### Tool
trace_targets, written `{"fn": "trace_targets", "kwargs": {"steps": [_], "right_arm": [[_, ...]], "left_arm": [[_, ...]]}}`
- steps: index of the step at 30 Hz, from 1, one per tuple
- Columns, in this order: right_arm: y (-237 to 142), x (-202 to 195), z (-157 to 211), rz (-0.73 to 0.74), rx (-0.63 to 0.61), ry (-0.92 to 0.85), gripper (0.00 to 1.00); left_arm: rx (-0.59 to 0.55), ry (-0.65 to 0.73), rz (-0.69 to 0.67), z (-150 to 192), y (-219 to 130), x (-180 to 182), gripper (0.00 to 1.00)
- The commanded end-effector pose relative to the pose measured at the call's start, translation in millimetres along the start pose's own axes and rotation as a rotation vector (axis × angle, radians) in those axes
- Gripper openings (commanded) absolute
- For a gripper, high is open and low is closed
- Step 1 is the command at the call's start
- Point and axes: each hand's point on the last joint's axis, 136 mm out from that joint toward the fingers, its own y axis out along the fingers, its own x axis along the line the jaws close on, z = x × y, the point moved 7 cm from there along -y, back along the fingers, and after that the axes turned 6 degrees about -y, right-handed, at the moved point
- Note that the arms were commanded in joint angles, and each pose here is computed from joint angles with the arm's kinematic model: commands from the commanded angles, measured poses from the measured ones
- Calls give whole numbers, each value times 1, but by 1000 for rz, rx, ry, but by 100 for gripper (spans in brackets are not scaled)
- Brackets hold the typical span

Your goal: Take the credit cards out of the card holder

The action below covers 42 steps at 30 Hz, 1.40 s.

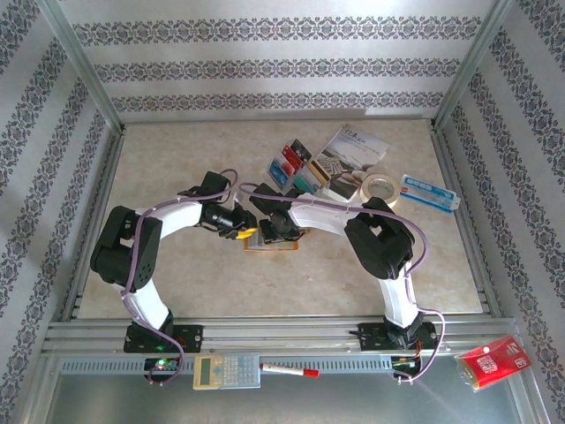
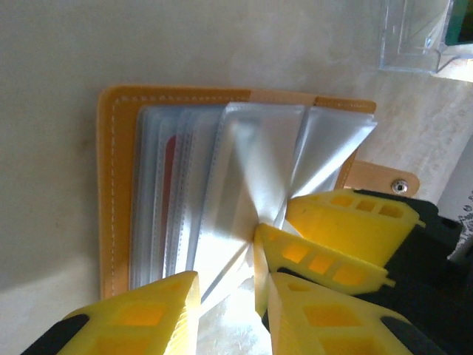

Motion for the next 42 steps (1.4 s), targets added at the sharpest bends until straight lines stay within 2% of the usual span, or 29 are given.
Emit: {"fn": "trace_targets", "kwargs": {"steps": [1, 9, 22, 34, 42], "right_arm": [[31, -21, 20, 73, 102, 37, 35], [33, -22, 20, 56, 102, 45, 34], [35, -22, 19, 19, 109, 55, 33], [32, -23, 18, -7, 90, 63, 32], [13, -21, 8, -127, 12, 81, 32]], "left_arm": [[-1, 23, -23, -6, 3, -4, 30], [-26, 21, -36, -17, 10, -3, 30], [23, 0, -43, -19, 24, 7, 29], [35, 94, 13, -17, 13, -12, 24], [27, 129, 73, -13, 2, -25, 24]]}}
